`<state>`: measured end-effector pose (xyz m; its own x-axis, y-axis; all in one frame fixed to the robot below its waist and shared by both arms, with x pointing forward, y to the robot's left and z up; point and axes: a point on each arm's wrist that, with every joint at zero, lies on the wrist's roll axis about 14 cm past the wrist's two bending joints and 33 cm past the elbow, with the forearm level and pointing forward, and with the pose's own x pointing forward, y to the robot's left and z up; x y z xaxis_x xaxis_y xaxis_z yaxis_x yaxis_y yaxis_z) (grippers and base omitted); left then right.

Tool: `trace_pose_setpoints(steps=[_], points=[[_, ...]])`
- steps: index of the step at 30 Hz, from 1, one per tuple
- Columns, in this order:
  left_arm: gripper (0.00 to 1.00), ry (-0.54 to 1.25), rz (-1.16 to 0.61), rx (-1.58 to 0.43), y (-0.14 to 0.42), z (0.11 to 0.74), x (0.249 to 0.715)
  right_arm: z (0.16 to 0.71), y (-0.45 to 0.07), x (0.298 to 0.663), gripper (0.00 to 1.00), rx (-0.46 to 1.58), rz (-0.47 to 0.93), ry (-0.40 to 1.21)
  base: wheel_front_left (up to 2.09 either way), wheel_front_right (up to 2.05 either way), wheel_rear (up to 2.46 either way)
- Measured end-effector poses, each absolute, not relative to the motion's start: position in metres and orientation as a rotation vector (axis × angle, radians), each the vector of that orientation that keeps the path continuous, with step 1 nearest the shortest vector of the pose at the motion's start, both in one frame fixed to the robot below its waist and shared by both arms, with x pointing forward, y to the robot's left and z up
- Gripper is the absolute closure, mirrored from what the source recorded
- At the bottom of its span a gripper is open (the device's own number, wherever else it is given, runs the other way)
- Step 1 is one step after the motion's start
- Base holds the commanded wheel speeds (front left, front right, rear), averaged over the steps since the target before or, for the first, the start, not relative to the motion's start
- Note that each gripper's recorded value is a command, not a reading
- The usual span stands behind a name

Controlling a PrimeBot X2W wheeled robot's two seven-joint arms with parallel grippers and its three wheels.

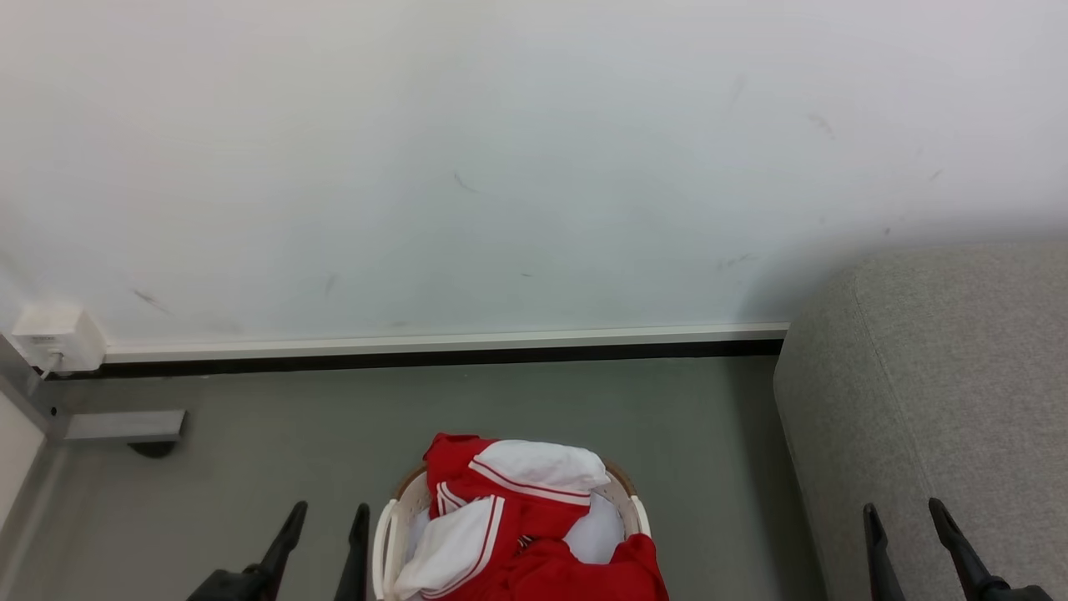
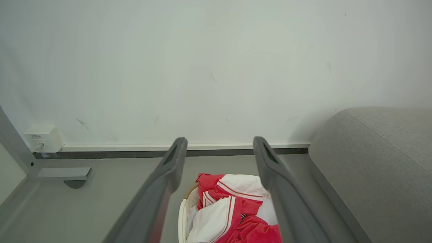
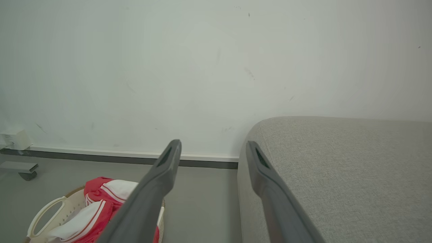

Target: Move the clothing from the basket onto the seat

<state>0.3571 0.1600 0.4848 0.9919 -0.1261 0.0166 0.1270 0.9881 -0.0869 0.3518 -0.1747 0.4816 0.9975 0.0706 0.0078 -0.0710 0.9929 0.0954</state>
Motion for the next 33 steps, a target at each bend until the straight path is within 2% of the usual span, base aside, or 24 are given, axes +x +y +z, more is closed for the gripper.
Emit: trace_pose_setpoints(steps=[22,27,33], points=[[0.00,0.010,-0.129,-0.110,0.158,0.478,0.359,0.473,-0.177,0.350,0.00,0.133,0.055,0.020,0.00,0.00,0.00],[0.00,0.030,-0.197,-0.114,0.136,0.473,0.369,0.479,-0.181,0.354,0.00,0.140,0.042,0.000,0.00,0.00,0.00],[0.00,0.079,-0.360,-0.083,0.090,0.457,0.403,0.486,-0.186,0.378,0.00,0.127,0.034,-0.025,0.00,0.00,0.00]])
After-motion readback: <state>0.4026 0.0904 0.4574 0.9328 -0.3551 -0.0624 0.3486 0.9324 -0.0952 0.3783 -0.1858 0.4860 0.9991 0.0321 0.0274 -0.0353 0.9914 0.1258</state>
